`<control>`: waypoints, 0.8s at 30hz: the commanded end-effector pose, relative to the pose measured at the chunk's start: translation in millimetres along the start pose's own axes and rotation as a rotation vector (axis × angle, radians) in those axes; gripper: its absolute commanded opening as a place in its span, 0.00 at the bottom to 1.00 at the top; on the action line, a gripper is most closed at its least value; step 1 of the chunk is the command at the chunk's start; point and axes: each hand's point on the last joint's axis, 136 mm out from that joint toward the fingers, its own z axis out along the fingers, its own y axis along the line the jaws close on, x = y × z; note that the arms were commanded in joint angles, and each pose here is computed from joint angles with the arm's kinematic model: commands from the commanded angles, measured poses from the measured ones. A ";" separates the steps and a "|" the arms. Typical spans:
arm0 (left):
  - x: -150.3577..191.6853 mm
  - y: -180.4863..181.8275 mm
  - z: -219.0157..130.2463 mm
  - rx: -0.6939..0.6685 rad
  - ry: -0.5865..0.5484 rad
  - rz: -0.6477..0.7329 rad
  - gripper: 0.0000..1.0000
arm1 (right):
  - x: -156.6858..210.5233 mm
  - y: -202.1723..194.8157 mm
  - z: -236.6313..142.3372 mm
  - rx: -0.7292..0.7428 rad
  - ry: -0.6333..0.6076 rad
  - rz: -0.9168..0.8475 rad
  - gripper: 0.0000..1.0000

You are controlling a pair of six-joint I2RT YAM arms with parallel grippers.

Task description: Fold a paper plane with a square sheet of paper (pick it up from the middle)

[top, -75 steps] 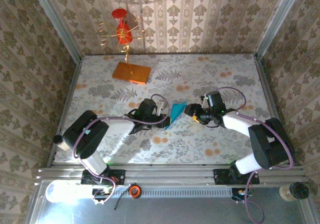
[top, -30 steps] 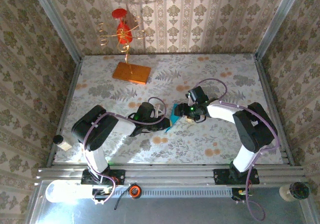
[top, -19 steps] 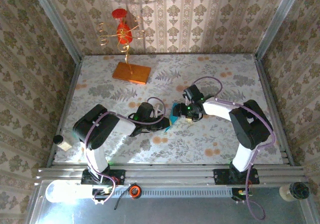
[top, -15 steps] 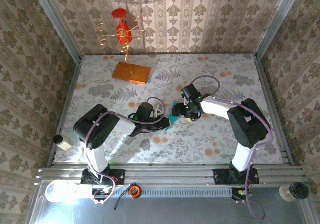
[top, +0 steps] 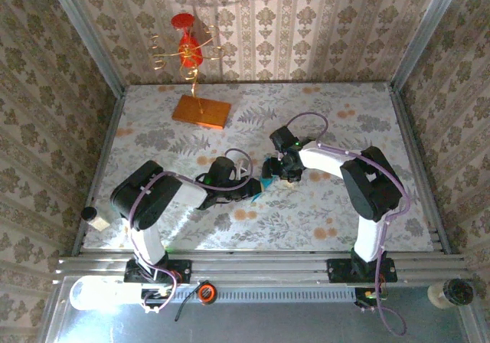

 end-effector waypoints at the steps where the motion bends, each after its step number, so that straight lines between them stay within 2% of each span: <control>1: 2.5 5.5 -6.8 -0.040 0.000 -0.002 0.27 | 27.0 -23.6 40.8 0.087 0.097 0.007 0.75; 3: 0.8 3.1 -9.3 -0.051 -0.002 0.007 0.31 | 27.9 -24.4 41.5 0.090 0.102 0.008 0.75; 13: -1.6 0.8 -20.4 -0.151 0.000 0.076 0.39 | 28.6 -22.3 42.6 0.074 0.103 0.010 0.75; 24: 2.0 5.2 -11.9 -0.233 0.064 0.128 0.39 | 29.9 -20.4 42.8 0.058 0.107 0.015 0.75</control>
